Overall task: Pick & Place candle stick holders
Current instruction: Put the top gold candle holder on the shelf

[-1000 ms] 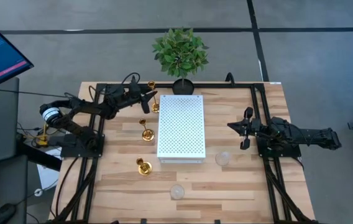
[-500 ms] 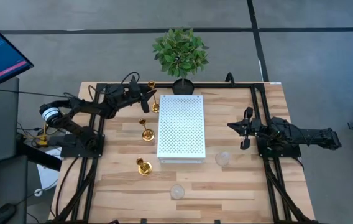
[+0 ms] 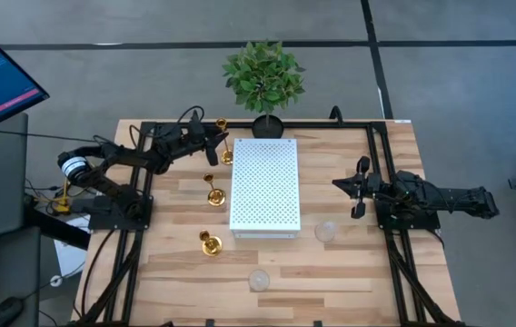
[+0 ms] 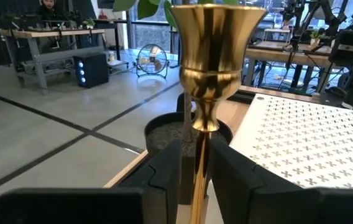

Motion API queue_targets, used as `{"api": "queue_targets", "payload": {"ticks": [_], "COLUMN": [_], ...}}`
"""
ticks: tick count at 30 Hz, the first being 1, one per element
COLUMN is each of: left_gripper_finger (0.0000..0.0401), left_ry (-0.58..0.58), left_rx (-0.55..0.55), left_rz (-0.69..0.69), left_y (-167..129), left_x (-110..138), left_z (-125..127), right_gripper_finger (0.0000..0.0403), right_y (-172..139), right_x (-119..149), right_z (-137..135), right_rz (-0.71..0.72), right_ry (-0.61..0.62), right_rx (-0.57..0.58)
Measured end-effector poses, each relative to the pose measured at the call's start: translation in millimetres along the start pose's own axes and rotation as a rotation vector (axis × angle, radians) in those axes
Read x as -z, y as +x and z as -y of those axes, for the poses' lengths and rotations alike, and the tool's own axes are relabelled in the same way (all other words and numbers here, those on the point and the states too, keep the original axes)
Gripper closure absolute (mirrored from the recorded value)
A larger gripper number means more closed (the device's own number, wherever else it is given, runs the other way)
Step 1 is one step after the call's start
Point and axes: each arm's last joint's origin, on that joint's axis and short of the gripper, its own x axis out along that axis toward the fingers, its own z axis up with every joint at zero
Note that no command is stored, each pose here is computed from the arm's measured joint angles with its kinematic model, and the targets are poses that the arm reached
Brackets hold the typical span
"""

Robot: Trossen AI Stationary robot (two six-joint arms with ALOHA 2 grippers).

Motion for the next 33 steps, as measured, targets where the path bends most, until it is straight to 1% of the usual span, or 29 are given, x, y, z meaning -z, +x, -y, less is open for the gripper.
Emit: {"api": "queue_targets", "payload": {"ticks": [5, 8, 15, 18, 25, 29, 33], "left_gripper_finger": [0.032, 0.0328, 0.037, 0.0382, 0.0372, 0.0383, 0.0381], "left_ry": [0.0, 0.0, -0.002, -0.003, -0.003, -0.006, 0.004], "left_rx": [0.0, 0.0, 0.0, 0.0, -0.013, -0.049, -0.075], "left_rz": [0.0, 0.0, 0.0, -0.001, -0.006, -0.031, -0.003], "left_y": [0.0, 0.0, 0.0, 0.0, -1.3, -8.8, -23.2], "left_x": [0.0, 0.0, 0.0, 0.1, 0.0, -5.9, -26.2], "left_z": [0.0, 0.0, 0.0, 0.0, -3.7, -9.5, -11.4], "right_gripper_finger": [0.0403, 0.0403, 0.0403, 0.0403, 0.0403, 0.0403, 0.0403], "right_y": [0.0, 0.0, 0.0, 0.0, 0.0, 0.0, 0.0], "right_x": [0.0, 0.0, 0.0, 0.0, 0.0, 0.0, 0.0], "right_z": [0.0, 0.0, 0.0, 0.0, 0.0, 0.0, 0.0], "right_rz": [0.0, 0.0, 0.0, 0.0, 0.0, 0.0, 0.0], "right_ry": [0.0, 0.0, 0.0, 0.0, 0.0, 0.0, 0.0], "right_rx": [0.0, 0.0, 0.0, 0.0, 0.0, 0.0, 0.0]}}
